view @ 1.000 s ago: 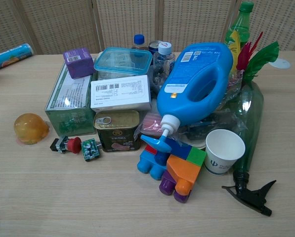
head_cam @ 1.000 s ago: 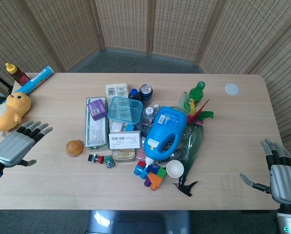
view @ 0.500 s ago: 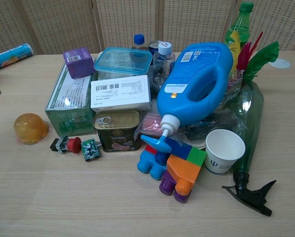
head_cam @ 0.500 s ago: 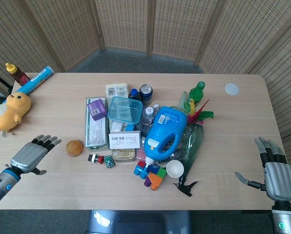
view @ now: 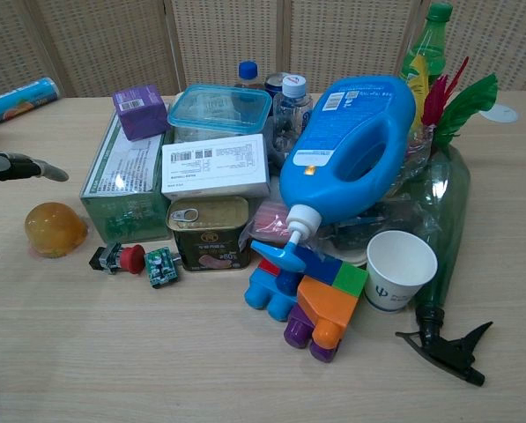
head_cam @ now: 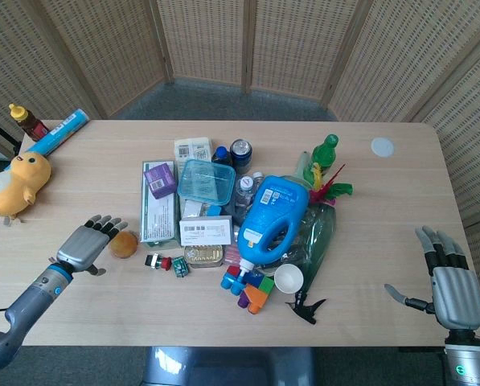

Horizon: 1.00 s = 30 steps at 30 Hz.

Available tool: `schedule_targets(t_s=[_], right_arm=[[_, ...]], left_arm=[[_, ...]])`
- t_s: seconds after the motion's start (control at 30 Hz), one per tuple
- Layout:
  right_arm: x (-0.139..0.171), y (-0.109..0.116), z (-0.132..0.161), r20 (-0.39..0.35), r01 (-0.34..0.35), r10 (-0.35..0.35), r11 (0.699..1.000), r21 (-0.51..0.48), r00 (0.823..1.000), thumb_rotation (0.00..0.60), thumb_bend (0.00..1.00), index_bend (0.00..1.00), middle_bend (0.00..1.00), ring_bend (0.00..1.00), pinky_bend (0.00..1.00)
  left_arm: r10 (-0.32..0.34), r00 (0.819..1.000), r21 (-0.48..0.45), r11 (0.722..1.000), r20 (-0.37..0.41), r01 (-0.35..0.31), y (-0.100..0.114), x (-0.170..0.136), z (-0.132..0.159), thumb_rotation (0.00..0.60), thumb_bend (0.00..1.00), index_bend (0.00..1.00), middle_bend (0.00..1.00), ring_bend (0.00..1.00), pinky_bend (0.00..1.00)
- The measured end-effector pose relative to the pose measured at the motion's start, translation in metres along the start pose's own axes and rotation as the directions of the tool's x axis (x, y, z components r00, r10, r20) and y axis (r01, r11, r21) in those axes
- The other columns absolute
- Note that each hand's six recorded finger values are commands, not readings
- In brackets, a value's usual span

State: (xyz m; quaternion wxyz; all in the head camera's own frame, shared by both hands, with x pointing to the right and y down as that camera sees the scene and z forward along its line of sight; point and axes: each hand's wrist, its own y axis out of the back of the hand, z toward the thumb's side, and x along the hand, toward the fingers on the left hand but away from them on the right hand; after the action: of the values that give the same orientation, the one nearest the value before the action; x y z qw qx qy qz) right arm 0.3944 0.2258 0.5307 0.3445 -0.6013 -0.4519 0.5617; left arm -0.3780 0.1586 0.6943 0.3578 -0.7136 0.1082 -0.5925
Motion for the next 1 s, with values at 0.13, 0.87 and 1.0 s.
schedule_targets(t_s=[0.13,0.87,1.0], right_arm=[[0.0,-0.001,-0.001,0.003,-0.001,0.001,1.0,0.004,1.0,0.365,0.0,0.0,0.0,0.0,0.0],[-0.002,-0.003,-0.004,0.013,-0.006,0.006,1.0,0.001,1.0,0.363,0.0,0.0,0.0,0.0,0.0],[-0.002,-0.003,-0.005,0.016,-0.006,0.006,1.0,0.0,1.0,0.364,0.0,0.0,0.0,0.0,0.0]], left_arm=[[-0.002,1.0,0.007,1.0,-0.015,0.002,-0.003,0.015,0.002,0.6,0.0,0.0,0.0,0.0,0.0],[-0.03,0.999,0.033,0.999,-0.043,0.031,-0.02,0.06,0.025,0.6,0.0,0.0,0.0,0.0,0.03],[-0.028,0.998,0.054,0.998,-0.052,0.03,-0.022,0.06,0.023,0.6,0.0,0.0,0.0,0.0,0.19]])
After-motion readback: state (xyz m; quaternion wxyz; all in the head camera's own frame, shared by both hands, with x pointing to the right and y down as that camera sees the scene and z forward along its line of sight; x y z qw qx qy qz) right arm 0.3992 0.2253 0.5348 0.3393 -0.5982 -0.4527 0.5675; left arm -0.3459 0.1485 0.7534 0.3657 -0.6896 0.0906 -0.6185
